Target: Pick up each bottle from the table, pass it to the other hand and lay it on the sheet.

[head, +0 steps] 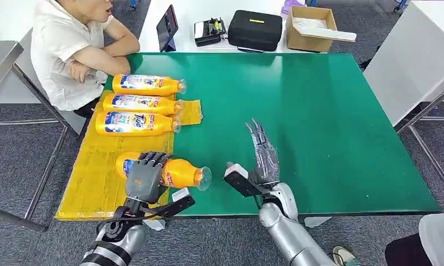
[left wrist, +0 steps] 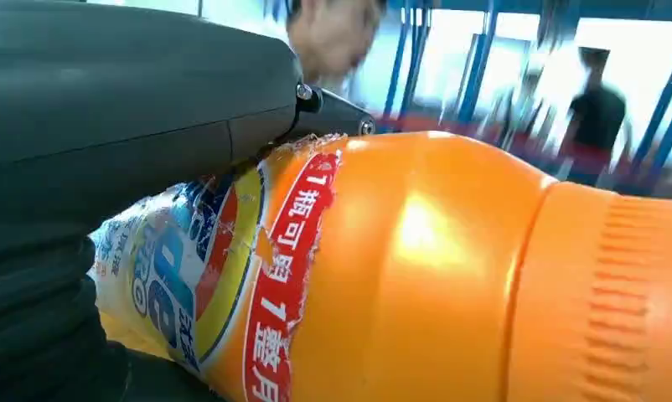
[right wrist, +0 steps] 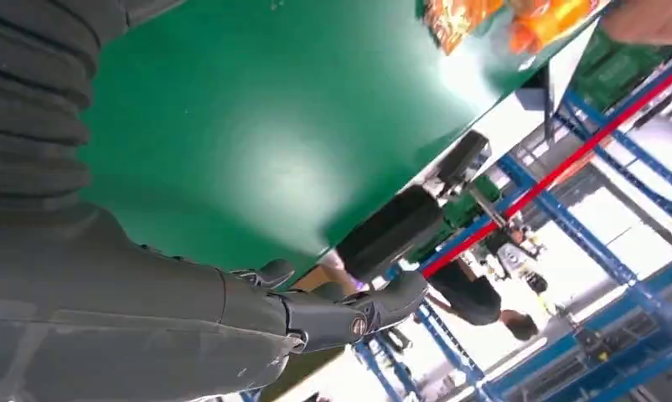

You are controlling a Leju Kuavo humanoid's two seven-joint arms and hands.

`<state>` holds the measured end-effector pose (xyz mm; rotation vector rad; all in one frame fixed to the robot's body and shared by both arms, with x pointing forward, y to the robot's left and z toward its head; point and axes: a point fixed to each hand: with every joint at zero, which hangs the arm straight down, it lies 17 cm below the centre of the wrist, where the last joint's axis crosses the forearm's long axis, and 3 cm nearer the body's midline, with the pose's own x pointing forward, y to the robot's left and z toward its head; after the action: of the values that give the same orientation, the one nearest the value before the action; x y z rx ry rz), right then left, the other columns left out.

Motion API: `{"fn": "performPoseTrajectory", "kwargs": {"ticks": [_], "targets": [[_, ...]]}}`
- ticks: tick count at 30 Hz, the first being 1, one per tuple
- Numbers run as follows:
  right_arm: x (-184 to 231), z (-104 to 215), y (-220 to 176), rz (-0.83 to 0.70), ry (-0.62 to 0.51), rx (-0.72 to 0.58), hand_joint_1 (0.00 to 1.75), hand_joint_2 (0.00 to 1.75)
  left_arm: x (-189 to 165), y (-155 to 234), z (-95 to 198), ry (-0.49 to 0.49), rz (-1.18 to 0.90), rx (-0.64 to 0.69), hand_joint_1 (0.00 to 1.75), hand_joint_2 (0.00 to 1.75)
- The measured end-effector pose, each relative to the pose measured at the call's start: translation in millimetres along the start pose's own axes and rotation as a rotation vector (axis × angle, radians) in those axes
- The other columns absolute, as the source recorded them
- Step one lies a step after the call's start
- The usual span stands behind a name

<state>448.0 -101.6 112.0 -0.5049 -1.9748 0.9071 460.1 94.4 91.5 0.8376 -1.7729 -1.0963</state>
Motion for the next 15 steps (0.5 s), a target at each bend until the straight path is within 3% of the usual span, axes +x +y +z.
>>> {"fn": "performPoseTrajectory", "kwargs": {"ticks": [5,15], "targets": [[0.9,1.7,-2.0,-0.025,0.006,0.006,0.0,1.75,-34.3,-29.2,-6.6,0.078,-0.133,-0.174,1.75,1.75],[2.9,6.1,-11.2,-0.044,0.0,-0.024,0.0,1.75,-56.7,-34.5,-18.1,0.108,-0.161,-0.243,1.75,1.75]]}}
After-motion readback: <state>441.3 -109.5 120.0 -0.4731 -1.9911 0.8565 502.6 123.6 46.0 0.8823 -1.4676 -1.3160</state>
